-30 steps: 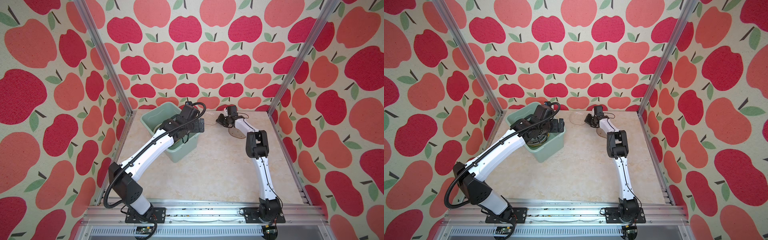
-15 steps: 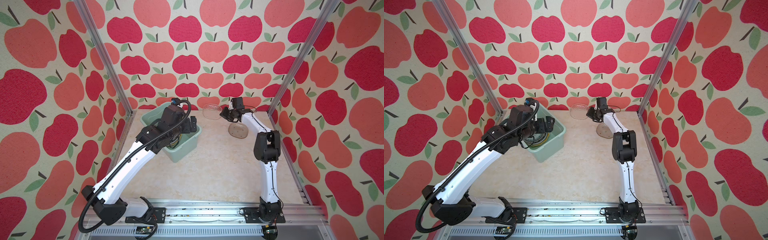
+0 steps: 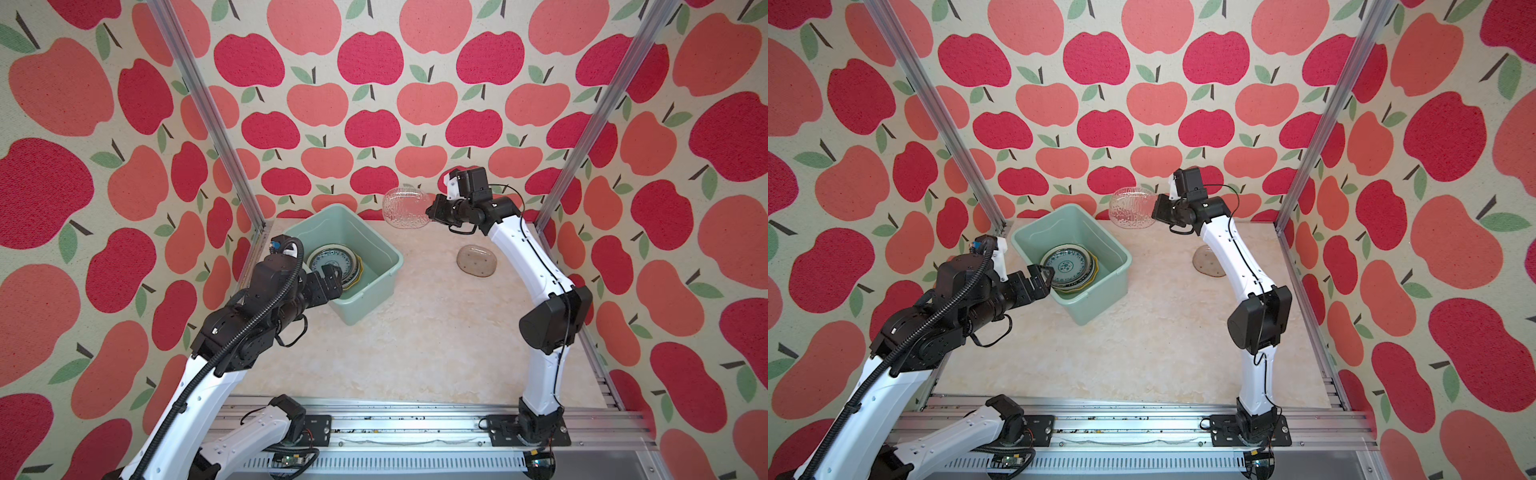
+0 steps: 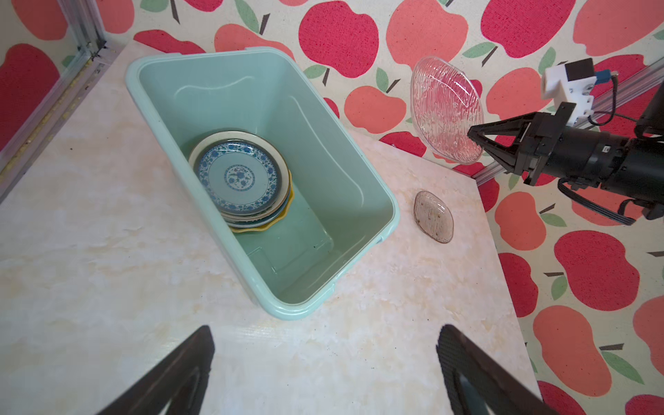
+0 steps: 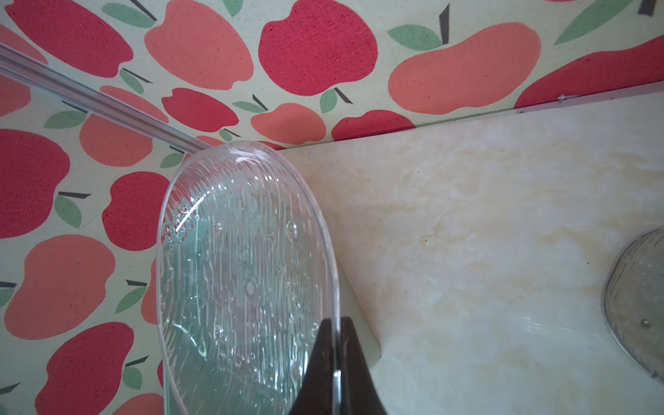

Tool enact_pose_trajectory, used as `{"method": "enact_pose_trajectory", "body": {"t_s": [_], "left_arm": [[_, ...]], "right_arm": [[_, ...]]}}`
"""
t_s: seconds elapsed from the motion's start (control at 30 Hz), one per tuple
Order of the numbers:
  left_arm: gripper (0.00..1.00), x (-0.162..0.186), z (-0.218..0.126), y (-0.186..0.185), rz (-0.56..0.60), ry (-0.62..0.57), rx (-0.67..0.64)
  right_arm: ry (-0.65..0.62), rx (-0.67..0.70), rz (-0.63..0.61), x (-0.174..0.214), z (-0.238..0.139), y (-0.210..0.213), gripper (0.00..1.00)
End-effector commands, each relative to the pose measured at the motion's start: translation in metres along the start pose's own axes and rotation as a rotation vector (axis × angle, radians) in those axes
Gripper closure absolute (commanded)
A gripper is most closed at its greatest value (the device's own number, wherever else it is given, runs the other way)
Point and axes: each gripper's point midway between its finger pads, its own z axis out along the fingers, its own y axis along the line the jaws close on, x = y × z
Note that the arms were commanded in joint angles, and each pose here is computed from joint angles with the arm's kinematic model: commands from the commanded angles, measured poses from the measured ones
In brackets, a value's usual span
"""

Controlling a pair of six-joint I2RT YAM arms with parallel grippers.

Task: Place the plates into the plastic bin on the countertop
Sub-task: 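Lift the clear glass plate upright and carry it toward the bin with the right gripper, then lower the clear glass plate onto the stack in the bin and open the right gripper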

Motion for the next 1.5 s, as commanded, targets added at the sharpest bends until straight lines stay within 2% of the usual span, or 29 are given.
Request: {"method": "enact_pose_trajectory", "body": {"t_s": [0.0, 0.27, 0.47, 0.73, 1.0, 1.27, 1.47], "left_arm": [[0.01, 0.005, -0.011, 0.028, -0.035, -0.022, -0.096], [0.01, 0.001, -0.042, 0.05, -0.083, -0.125, -0.12], [0.01, 0.002, -0.05, 0.05, -0.074, -0.128, -0.103], [0.01, -0.002, -0.055, 0.05, -0.053, -0.151, -0.093], [0.01, 0.001, -0.052, 0.049, -0.048, -0.155, -0.082], [0.01, 0.001, -0.052, 0.048, -0.025, -0.141, -0.083], [0.01, 0.005, -0.05, 0.049, -0.03, -0.126, -0.084]], "right_arm": [[0.04, -0.005, 0.043, 0.022, -0.012, 0.03, 1.0], [0.083, -0.066, 0.043, 0.065, 0.019, 0.113, 1.0], [0.069, -0.091, 0.216, 0.092, 0.066, 0.144, 1.0], [-0.058, 0.046, 0.401, 0.12, 0.098, 0.14, 1.0], [-0.098, 0.187, 0.561, 0.158, 0.131, 0.116, 1.0], [-0.16, 0.255, 0.585, 0.166, 0.16, 0.098, 1.0], [-0.119, 0.271, 0.554, 0.183, 0.182, 0.088, 1.0]]}}
